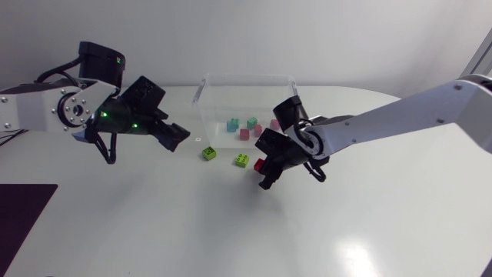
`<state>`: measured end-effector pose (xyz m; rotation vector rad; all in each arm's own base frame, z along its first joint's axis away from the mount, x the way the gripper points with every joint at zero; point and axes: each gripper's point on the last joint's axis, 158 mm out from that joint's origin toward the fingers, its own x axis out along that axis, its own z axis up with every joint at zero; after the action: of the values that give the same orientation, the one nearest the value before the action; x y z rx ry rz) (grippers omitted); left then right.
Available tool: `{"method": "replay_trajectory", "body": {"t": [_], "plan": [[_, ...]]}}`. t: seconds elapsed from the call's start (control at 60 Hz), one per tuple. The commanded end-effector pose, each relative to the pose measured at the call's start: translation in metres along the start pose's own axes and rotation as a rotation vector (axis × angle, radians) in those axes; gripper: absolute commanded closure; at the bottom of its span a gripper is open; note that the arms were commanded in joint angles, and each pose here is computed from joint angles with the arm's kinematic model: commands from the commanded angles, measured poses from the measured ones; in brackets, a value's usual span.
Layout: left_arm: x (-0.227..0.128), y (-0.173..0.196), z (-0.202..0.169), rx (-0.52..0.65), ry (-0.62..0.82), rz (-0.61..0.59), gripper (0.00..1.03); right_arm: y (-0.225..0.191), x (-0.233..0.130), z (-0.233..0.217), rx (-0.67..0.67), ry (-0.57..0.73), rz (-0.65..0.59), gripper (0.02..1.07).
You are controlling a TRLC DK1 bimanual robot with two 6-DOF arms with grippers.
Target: Place the duplo bricks in the container
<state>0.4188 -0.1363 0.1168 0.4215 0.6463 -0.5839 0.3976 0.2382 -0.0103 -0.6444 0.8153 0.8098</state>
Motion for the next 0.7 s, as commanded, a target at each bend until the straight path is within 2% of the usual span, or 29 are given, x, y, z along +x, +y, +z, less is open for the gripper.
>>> {"method": "replay_trajectory", "body": {"t": [0.0,0.383,0.683], "plan": [[0.014,-0.013,-0.024,0.023,0.046,-0.050,0.05,0.002,-0.027,0.010,0.007,-0.039,-0.016,0.85],[0.072,-0.032,-0.073,0.018,0.135,-0.181,0.05,-0.004,-0.113,0.054,0.050,-0.166,-0.069,0.85],[0.103,-0.037,-0.064,0.024,0.111,-0.216,0.05,-0.016,-0.147,0.085,0.080,-0.233,-0.097,0.85]]}}
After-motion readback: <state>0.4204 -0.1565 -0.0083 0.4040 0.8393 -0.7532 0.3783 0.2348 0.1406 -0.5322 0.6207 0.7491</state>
